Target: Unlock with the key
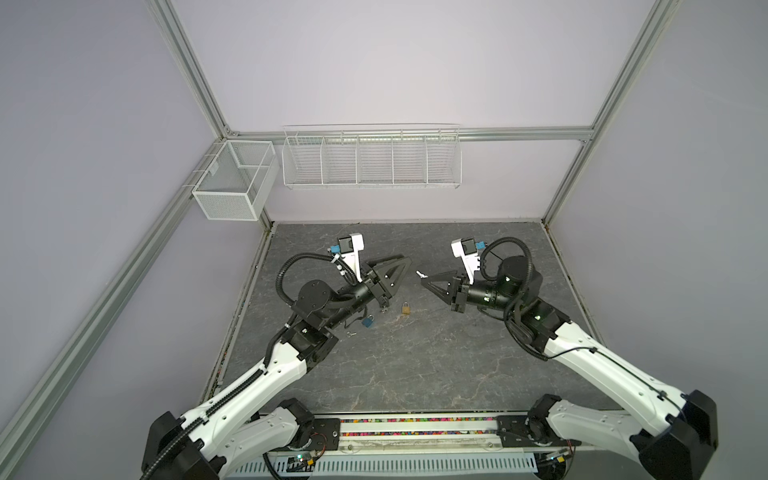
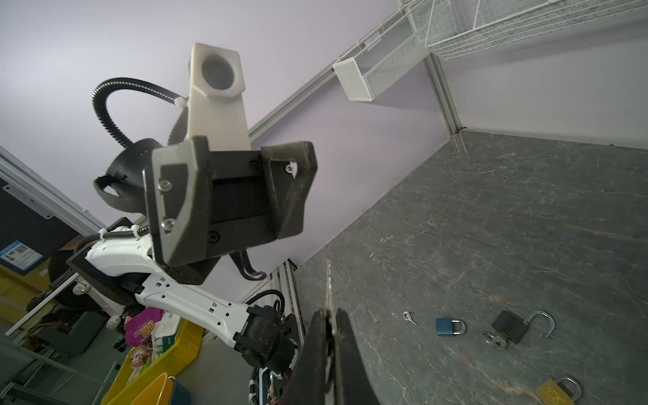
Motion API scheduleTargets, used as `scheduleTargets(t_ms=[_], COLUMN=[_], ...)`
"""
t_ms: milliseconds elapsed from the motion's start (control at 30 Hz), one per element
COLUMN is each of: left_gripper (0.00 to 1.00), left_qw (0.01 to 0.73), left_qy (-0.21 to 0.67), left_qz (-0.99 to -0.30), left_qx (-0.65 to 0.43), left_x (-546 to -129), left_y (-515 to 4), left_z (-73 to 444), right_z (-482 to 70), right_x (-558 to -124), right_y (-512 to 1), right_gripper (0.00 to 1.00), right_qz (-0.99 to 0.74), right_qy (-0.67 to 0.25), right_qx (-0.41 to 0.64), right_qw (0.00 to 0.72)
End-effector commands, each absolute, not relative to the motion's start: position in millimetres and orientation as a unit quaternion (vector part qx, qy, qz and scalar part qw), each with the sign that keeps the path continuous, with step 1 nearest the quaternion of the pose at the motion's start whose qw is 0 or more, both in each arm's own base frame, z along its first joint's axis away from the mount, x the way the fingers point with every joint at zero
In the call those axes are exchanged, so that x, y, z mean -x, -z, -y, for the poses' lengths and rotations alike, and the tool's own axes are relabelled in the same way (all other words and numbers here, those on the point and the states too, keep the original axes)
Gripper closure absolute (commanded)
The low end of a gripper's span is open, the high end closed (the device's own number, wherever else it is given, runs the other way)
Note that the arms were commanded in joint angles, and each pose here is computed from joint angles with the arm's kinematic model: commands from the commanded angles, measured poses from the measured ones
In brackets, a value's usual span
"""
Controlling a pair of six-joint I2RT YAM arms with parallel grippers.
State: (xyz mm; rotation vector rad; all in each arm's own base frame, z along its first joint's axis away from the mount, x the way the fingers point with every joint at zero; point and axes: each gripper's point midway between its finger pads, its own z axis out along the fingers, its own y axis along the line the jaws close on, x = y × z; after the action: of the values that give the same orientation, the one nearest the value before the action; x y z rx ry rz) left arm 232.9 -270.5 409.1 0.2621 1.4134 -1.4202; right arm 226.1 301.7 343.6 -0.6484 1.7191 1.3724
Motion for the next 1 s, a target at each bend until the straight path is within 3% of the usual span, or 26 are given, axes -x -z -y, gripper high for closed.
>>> scheduleTargets(t_ms=[0,167,367,567,967], left_gripper=[0.52,0.52,0.52,0.53,0.53], left_qw=[0.536,0.515,0.478,0.427,0.354], left_qy=[0.54,0.51,0.545,0.592,0.539], left_qz=[-0.644,-0.686,-0.688,-0.683,-0.752], left_qx=[-0.078,-0.063,-0.038,0.014,0.139], left_x=[-248.3,-254.4,-253.3,-254.6,-266.3], left_y=[-387.9,-357.0,-351.1,-351.0,-322.8], left_z=[259.9,257.9,264.7,274.5,257.2], right_z=[-294.1,-289.4,-288.7,-292.9,-300.4], right_x=[-228.6,-224.0,-219.7,-223.4,-261.3], right_y=[-320.6,-291.9,-291.5,-300.5,-321.7], right_gripper=[0.94,0.94,0.94,0.94,0.93], right_qz=[-0.71,-0.733,-0.728,-0.712,-0.657], right_qy=[-0.494,-0.466,-0.45,-0.402,-0.227], right_qx=[0.268,0.27,0.278,0.303,0.346], right_qw=[0.425,0.416,0.436,0.489,0.63])
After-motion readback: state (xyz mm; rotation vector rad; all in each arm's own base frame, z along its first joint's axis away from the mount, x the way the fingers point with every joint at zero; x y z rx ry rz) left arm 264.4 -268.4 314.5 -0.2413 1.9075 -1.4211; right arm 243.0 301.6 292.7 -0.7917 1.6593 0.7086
